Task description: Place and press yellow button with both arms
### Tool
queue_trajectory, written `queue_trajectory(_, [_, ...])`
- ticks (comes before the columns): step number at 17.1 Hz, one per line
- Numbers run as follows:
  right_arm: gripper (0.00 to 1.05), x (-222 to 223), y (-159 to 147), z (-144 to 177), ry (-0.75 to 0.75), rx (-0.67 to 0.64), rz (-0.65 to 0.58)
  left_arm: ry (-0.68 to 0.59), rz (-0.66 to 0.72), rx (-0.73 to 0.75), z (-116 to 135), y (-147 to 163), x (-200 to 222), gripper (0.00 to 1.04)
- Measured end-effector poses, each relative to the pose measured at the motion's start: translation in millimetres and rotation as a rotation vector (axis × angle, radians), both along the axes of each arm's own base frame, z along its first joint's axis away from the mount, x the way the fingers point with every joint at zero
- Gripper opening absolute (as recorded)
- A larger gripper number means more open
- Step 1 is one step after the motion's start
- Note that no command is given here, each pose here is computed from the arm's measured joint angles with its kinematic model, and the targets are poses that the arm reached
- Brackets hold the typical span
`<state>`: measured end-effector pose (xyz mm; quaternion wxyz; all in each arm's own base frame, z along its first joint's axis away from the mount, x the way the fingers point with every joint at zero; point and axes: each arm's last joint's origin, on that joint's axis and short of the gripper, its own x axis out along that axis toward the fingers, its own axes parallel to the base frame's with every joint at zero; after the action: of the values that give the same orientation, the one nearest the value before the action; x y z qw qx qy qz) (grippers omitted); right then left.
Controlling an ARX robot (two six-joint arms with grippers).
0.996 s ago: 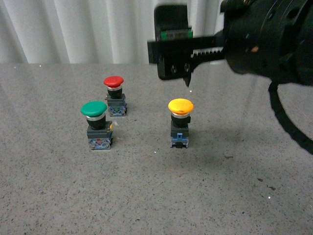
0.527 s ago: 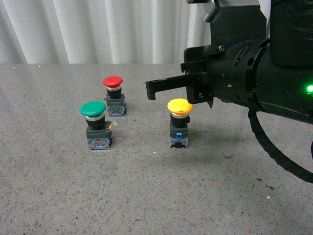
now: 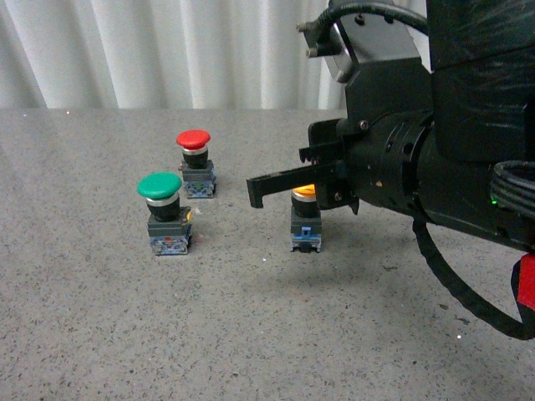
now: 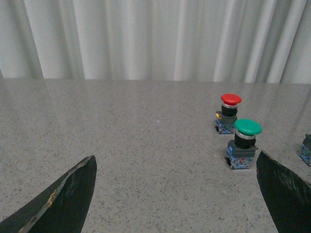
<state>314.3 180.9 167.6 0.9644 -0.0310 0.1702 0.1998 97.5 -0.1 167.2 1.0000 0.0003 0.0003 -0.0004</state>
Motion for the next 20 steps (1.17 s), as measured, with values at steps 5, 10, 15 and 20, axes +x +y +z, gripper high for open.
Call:
queue_trajectory(5, [0.02, 0, 2, -7, 0.036, -0.031, 0.0, 0.0, 0.0, 0.0, 0, 0, 0, 0.98])
queue_trajectory(10, [0.02, 4, 4, -11, 0.086, -0.067, -0.012, 0.0, 0.0, 0.0, 0, 0, 0, 0.98])
queue_trajectory(15, [0.02, 2, 3, -6, 0.06, -0.013, -0.016, 0.0, 0.0, 0.0, 0, 0, 0, 0.98])
queue_trajectory(20, [0.02, -19, 0, 49, -0.172, 0.29, 0.009, 0.0, 0.0, 0.0, 0, 0, 0, 0.98])
